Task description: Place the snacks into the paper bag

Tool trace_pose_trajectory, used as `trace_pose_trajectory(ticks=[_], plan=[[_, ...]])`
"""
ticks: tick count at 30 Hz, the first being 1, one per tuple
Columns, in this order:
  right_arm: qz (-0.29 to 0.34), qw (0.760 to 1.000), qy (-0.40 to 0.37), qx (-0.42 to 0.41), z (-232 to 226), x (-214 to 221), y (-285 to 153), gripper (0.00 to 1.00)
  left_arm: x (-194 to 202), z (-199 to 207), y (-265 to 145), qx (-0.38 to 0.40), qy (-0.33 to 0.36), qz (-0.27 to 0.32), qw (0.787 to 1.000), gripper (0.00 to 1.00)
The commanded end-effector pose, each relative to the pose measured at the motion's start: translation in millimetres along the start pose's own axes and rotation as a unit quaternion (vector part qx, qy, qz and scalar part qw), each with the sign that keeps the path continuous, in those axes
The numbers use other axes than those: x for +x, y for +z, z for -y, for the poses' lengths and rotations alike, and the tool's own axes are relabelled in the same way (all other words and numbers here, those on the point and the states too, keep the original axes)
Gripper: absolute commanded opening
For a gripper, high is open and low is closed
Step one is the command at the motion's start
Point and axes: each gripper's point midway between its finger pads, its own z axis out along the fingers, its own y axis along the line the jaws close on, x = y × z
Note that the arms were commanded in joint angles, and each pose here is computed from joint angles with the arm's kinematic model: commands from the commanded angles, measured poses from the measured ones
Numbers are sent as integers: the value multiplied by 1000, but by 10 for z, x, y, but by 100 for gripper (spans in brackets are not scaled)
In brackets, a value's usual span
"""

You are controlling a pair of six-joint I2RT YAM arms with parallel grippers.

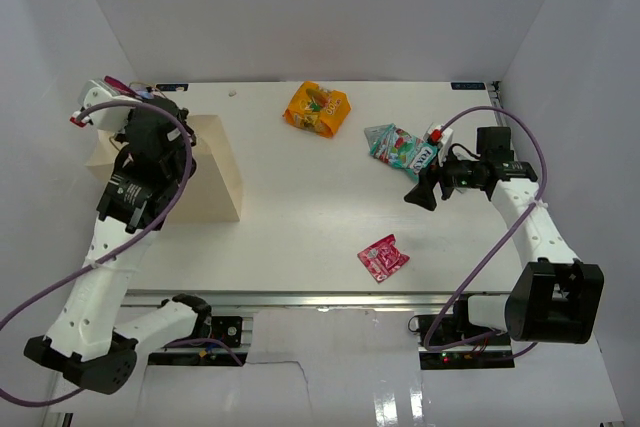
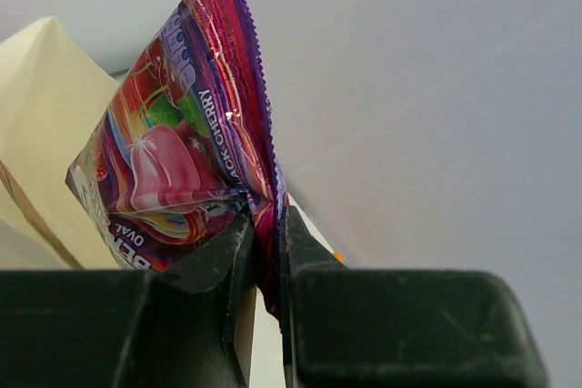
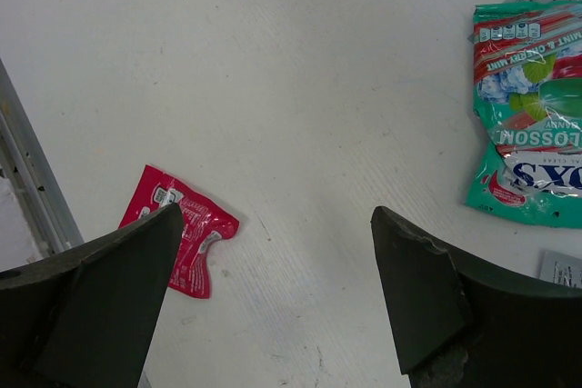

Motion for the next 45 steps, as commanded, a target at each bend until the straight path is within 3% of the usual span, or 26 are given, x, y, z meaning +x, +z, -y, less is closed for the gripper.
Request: trace_pose_trajectory(ticks=[1,3,7,11,13,22,25,29,31,35,37,40,45], plan=[[16,1000,-16,-1,-51,-68,-34,90,15,-51,168,4,-27,-26,999,8],[16,1000,-18,-1,-57,-59,-37,90,76,-60,236,4,-27,-36,999,10],[17,1000,-16,-4,-72,-66,-38,90,75,-49,292,6,-27,-44,999,32],[20,1000,5,-21,-67,-105,17,90,34,-46,246,14,-25,-50,998,62],[15,999,9,-40,-130,-201,100,91,14,-78,201,15,-26,-53,998,71],[-8,997,44,-65,12,-550,403,96,-107,-103,37,35,-36,-57,997,75],[-12,996,74,-56,133,-679,497,98,-171,86,-38,91,-12,-64,994,82],[-10,992,125,-20,368,-900,641,99,-229,532,-236,224,26,-75,971,95],[-1,990,139,5,533,-1022,747,99,-211,770,-423,299,42,-100,948,98],[25,970,223,98,872,-1275,951,99,-175,1107,-736,412,83,-133,898,98],[36,956,251,147,1105,-1320,1097,98,-193,1167,-817,434,90,-137,886,98],[60,938,299,162,1332,-1447,1294,97,-292,1170,-866,439,91,-126,885,98],[96,944,292,122,1632,-1661,1697,91,-284,1107,-886,430,89,-133,888,98]])
